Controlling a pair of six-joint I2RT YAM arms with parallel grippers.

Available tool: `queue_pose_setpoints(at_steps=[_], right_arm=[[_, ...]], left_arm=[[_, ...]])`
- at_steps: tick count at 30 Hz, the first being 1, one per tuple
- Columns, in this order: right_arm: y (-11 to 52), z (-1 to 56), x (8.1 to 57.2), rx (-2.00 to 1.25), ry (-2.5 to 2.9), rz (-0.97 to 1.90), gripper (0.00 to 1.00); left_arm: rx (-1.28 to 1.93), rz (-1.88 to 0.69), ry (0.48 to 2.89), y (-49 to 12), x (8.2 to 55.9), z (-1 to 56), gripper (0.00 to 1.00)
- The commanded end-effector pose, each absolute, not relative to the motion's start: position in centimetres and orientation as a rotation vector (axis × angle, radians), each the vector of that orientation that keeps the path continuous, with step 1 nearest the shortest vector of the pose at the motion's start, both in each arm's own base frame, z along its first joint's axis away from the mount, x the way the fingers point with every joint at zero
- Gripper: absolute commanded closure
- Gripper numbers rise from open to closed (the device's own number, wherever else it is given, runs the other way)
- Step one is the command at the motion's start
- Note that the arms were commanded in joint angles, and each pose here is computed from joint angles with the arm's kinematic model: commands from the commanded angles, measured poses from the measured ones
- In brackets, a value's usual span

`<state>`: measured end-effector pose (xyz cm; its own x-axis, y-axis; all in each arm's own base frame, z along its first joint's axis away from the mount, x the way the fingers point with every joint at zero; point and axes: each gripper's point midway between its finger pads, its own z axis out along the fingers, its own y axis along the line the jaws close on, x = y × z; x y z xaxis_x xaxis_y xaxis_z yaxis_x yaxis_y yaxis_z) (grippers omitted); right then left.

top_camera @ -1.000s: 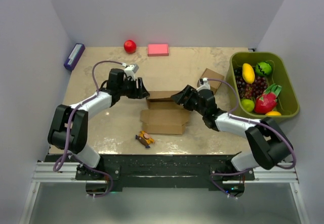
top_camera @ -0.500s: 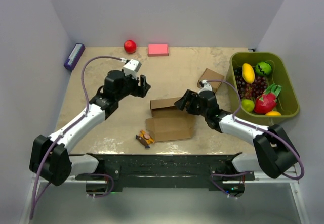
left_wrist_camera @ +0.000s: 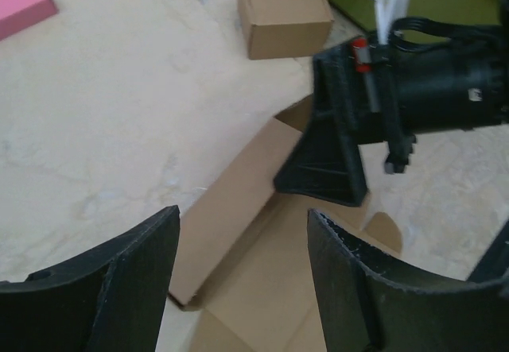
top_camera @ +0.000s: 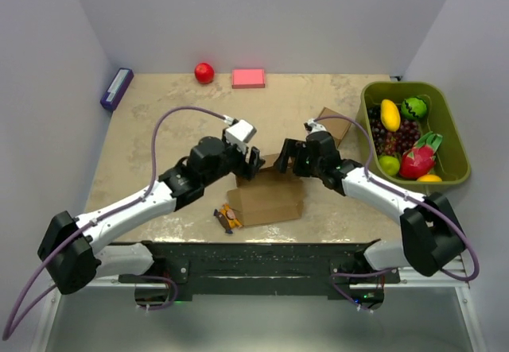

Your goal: Fold the paper box

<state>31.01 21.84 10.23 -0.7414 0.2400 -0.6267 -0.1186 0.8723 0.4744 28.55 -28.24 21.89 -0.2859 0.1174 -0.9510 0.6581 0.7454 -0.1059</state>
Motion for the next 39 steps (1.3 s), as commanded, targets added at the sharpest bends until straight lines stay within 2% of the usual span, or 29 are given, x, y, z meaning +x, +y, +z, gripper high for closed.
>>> queue_pose_setpoints(at_steps=[1, 6, 10, 15, 18, 24, 39], right_arm=[[20.0, 11.3, 30.8, 0.047, 2.344, 0.516, 0.01], [19.4, 13.7, 30.4, 0.019, 2.283, 0.518, 0.01], [19.4, 16.3, 30.1, -0.014, 2.234, 0.555, 0.01], [20.1, 18.7, 29.8, -0.069, 2.198, 0.612, 0.01], [19.1, 18.8, 29.9, -0.062, 2.218, 0.537, 0.01], [15.2, 18.0, 30.3, -0.015, 2.258, 0.316, 0.01], [13.3, 13.9, 30.2, 0.058, 2.318, 0.191, 0.02]], left_arm=[[0.533, -0.705, 1.780, -31.7, 26.2, 21.8, 0.31], [0.543, -0.844, 1.790, -35.9, 22.5, 20.0, 0.34], [0.489, -0.913, 1.880, -35.9, 21.1, 15.8, 0.39], [0.498, -0.909, 1.991, -35.9, 20.5, 11.3, 0.39], [0.510, -0.879, 2.058, -35.8, 20.6, 8.4, 0.38], [0.459, -0.877, 2.162, -33.6, 23.1, 5.0, 0.37], [0.430, -0.538, 2.113, -28.0, 32.7, 6.6, 0.37]])
